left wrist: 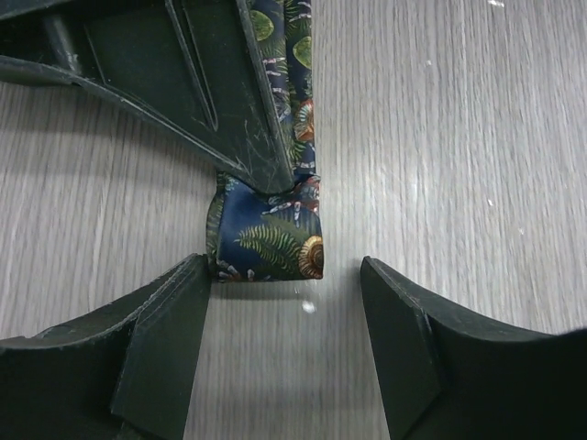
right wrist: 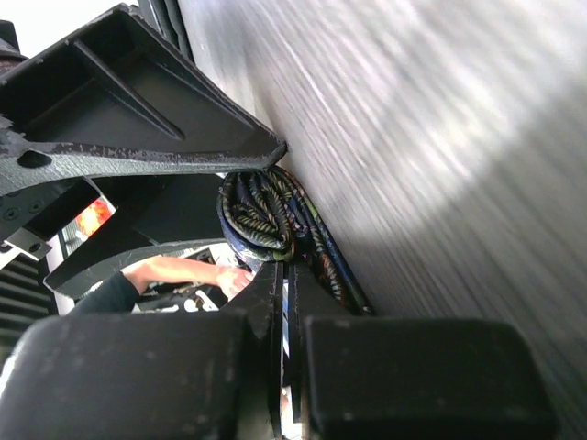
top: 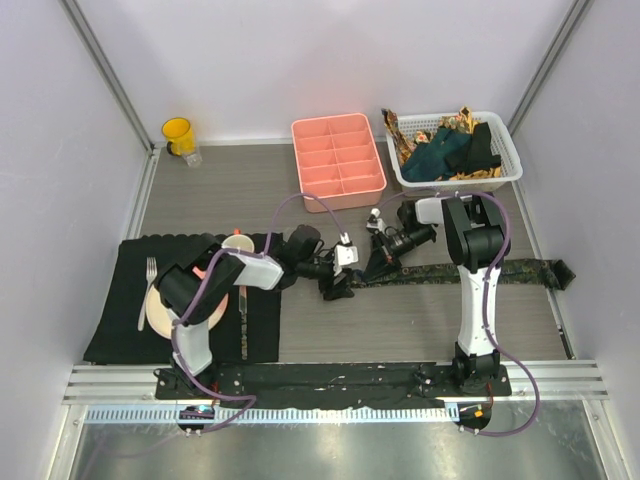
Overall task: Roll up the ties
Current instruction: Roll the tie at the center of the board.
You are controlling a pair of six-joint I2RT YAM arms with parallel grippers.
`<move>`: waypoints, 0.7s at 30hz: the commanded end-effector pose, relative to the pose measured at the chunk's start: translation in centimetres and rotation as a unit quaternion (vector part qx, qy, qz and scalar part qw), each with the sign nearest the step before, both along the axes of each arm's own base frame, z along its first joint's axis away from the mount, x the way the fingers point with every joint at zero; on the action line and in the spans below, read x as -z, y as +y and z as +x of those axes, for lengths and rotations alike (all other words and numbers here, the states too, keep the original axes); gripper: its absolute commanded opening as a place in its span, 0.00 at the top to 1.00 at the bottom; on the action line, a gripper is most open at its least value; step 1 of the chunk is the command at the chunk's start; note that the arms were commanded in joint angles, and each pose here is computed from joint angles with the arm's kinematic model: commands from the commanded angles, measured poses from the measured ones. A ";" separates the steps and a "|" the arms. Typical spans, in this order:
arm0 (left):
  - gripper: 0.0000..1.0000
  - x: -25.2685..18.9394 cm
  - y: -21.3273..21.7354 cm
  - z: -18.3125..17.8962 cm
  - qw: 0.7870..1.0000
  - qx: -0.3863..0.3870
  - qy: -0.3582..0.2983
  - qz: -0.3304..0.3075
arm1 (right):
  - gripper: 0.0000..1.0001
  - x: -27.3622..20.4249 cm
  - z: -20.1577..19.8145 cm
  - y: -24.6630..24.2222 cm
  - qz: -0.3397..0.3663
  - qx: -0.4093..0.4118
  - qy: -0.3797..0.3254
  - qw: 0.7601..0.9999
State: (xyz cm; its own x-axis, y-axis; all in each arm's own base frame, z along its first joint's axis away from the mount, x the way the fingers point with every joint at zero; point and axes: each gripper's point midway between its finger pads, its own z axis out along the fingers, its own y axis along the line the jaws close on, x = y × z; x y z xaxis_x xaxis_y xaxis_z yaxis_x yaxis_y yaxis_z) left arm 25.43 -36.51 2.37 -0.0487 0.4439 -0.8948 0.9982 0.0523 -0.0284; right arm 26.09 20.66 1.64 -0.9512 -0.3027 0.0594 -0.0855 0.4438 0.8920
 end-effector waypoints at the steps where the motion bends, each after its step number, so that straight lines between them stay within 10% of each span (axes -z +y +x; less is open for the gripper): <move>1: 0.30 -0.9 1.4 1.1 0.999 -0.027 -0.027 -0.010 | 0.99 4.7 -2.1 -0.4 -0.078 -0.039 0.010 0.996; 15: 0.33 -0.6 -1.0 0.4 0.999 0.015 -0.022 -0.036 | 0.99 4.6 -1.8 0.2 -0.067 -0.034 0.017 0.997; 21: 0.59 0.1 -1.2 0.0 0.999 0.028 -0.022 -0.009 | 0.99 4.5 -1.7 -0.2 -0.067 -0.028 0.016 0.997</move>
